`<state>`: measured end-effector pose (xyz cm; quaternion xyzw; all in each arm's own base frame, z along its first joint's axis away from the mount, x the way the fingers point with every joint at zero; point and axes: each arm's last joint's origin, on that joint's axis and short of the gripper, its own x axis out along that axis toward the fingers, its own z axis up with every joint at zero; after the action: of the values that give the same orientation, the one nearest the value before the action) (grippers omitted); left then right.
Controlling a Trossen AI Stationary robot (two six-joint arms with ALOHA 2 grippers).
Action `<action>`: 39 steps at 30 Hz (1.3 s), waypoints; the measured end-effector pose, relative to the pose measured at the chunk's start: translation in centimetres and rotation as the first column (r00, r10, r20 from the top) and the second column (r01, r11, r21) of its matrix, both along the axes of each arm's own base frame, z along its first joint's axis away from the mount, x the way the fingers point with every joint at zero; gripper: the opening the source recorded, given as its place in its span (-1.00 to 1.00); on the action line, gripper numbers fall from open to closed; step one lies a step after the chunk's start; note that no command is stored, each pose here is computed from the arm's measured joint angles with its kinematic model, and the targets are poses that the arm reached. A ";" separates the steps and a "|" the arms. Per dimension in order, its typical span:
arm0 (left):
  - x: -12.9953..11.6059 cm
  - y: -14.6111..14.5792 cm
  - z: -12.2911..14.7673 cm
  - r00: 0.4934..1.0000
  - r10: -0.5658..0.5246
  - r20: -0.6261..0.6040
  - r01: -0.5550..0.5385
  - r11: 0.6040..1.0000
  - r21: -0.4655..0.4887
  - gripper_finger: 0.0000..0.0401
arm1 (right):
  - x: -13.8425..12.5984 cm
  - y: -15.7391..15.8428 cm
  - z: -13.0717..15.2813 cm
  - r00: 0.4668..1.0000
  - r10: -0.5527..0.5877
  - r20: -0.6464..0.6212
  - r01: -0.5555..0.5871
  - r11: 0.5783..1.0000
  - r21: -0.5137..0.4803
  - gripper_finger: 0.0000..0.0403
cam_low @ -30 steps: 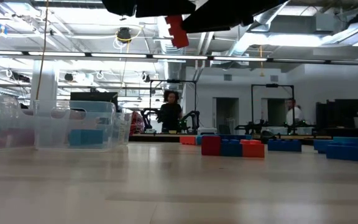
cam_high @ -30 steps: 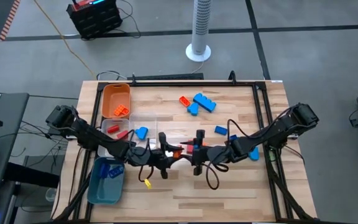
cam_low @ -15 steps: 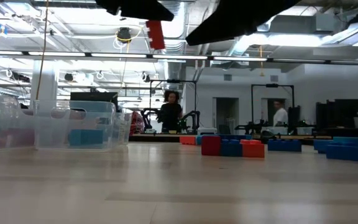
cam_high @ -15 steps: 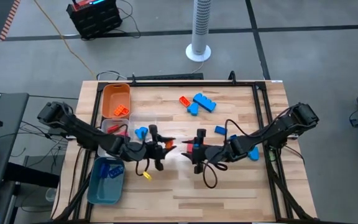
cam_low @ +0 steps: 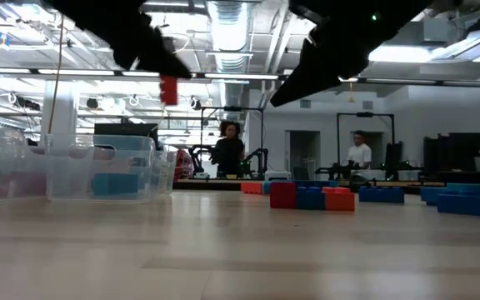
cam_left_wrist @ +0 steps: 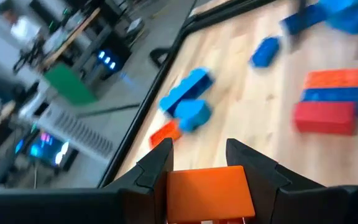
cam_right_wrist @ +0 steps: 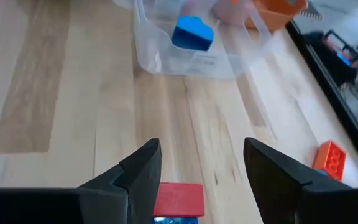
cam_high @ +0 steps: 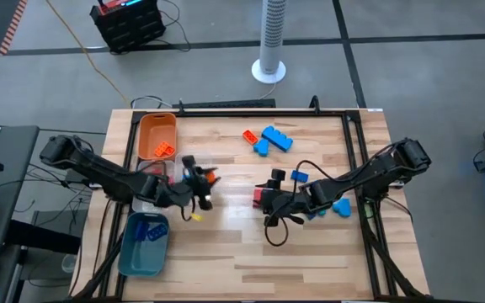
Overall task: Sort blocks
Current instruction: Put the orange game piece into the orange bin
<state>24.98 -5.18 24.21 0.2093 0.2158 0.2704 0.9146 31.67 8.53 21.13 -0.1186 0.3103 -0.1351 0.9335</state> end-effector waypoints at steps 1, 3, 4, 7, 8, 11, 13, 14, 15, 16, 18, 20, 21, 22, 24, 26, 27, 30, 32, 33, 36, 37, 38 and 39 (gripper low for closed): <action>-0.6 0.6 -0.2 1.000 0.022 0.014 -0.022 1.000 -0.016 -0.37 | -0.1 0.0 -0.1 1.000 -0.009 0.005 0.009 1.000 0.013 0.16; -1.9 1.8 -0.3 0.996 0.075 0.055 -0.072 0.996 -0.054 -0.37 | -0.3 0.2 -0.5 1.000 -0.022 0.011 0.021 0.999 0.036 0.16; -2.5 2.4 -0.2 0.991 0.108 0.082 -0.102 0.992 -0.077 -0.37 | -0.5 0.4 -0.7 1.000 -0.029 0.007 0.028 0.999 0.035 0.16; -4.5 4.2 0.2 0.962 0.217 0.165 -0.195 0.971 -0.140 -0.37 | -1.1 0.9 -1.2 0.998 -0.062 0.011 0.062 0.998 -0.011 0.16; -5.2 4.6 0.4 0.950 0.252 0.184 -0.225 0.962 -0.156 -0.37 | -1.2 1.1 -1.2 0.997 -0.071 0.017 0.072 0.997 -0.028 0.16; -6.7 5.3 1.2 0.916 0.320 0.241 -0.276 0.940 -0.200 -0.37 | -1.4 1.8 -1.1 0.997 -0.076 0.035 0.078 0.996 -0.045 0.16; -7.6 5.6 1.7 0.893 0.361 0.268 -0.314 0.928 -0.203 -0.37 | -1.4 2.3 -1.0 0.995 -0.072 0.064 0.074 0.997 -0.023 0.16; -7.9 5.8 2.0 0.883 0.376 0.282 -0.326 0.922 -0.207 -0.37 | -1.4 2.6 -0.9 0.995 -0.069 0.078 0.070 0.997 -0.014 0.16; -8.2 6.0 2.2 0.874 0.391 0.288 -0.342 0.917 -0.207 -0.37 | -1.4 2.8 -0.9 0.994 -0.063 0.088 0.064 0.998 -0.007 0.16; -8.6 6.2 2.5 0.868 0.406 0.287 -0.357 0.911 -0.209 -0.37 | -1.4 3.2 -0.9 0.994 -0.055 0.097 0.055 0.998 -0.003 0.16; -9.1 7.0 2.9 0.851 0.450 0.271 -0.402 0.890 -0.215 -0.37 | -1.3 3.7 -1.1 0.993 -0.042 0.113 0.041 0.999 0.005 0.16; -9.7 8.0 2.9 0.831 0.509 0.226 -0.465 0.857 -0.220 -0.37 | -1.0 4.2 -1.3 0.990 -0.026 0.137 0.025 1.000 0.008 0.16; -10.0 8.6 2.8 0.821 0.537 0.196 -0.493 0.838 -0.234 -0.37 | -0.8 4.4 -1.5 0.989 -0.021 0.150 0.019 1.000 0.009 0.16; -10.2 9.2 2.6 0.813 0.558 0.164 -0.512 0.821 -0.254 -0.37 | -0.6 4.4 -1.6 0.988 -0.015 0.154 0.014 1.000 0.003 0.16; -10.5 10.5 2.0 0.799 0.594 0.095 -0.547 0.784 -0.293 -0.37 | -0.1 4.5 -2.1 0.985 -0.013 0.173 0.012 1.000 0.003 0.16; -10.9 11.8 1.4 0.777 0.629 0.023 -0.592 0.743 -0.312 -0.37 | 0.2 4.6 -2.6 0.986 -0.003 0.168 0.005 1.000 -0.011 0.16; -11.1 12.4 1.2 0.762 0.648 -0.003 -0.615 0.721 -0.319 -0.37 | 0.3 4.7 -2.9 0.985 -0.003 0.172 0.005 1.000 -0.011 0.16; -11.7 13.9 0.5 0.726 0.682 -0.086 -0.667 0.669 -0.327 -0.36 | 0.5 4.8 -3.3 0.986 0.000 0.166 0.002 1.000 -0.012 0.16; -11.9 14.6 0.1 0.714 0.688 -0.131 -0.685 0.647 -0.334 -0.35 | 0.4 4.9 -3.2 0.985 -0.001 0.175 0.001 1.000 -0.004 0.16; -12.0 15.0 -0.2 0.712 0.685 -0.155 -0.690 0.641 -0.336 -0.35 | 0.4 5.0 -3.1 0.984 0.001 0.178 -0.001 1.000 -0.002 0.16; -12.0 15.8 -0.8 0.708 0.673 -0.213 -0.699 0.626 -0.346 -0.34 | 0.3 5.2 -2.9 0.982 0.012 0.186 -0.012 1.000 -0.002 0.16; -12.0 16.0 -1.0 0.703 0.671 -0.233 -0.705 0.618 -0.347 -0.34 | 0.3 5.3 -2.9 0.982 0.013 0.189 -0.013 1.000 -0.001 0.16; -12.0 16.2 -1.2 0.698 0.670 -0.253 -0.712 0.612 -0.345 -0.33 | 0.3 5.3 -2.9 0.982 0.013 0.189 -0.013 1.000 0.000 0.16; -11.9 16.3 -1.4 0.697 0.665 -0.268 -0.714 0.609 -0.345 -0.32 | 0.3 5.3 -2.9 0.982 0.013 0.186 -0.013 1.000 -0.001 0.16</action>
<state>13.04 11.11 22.83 -0.0788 0.3838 0.5359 0.7478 31.94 13.84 18.19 -0.1076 0.2207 -0.1393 0.9593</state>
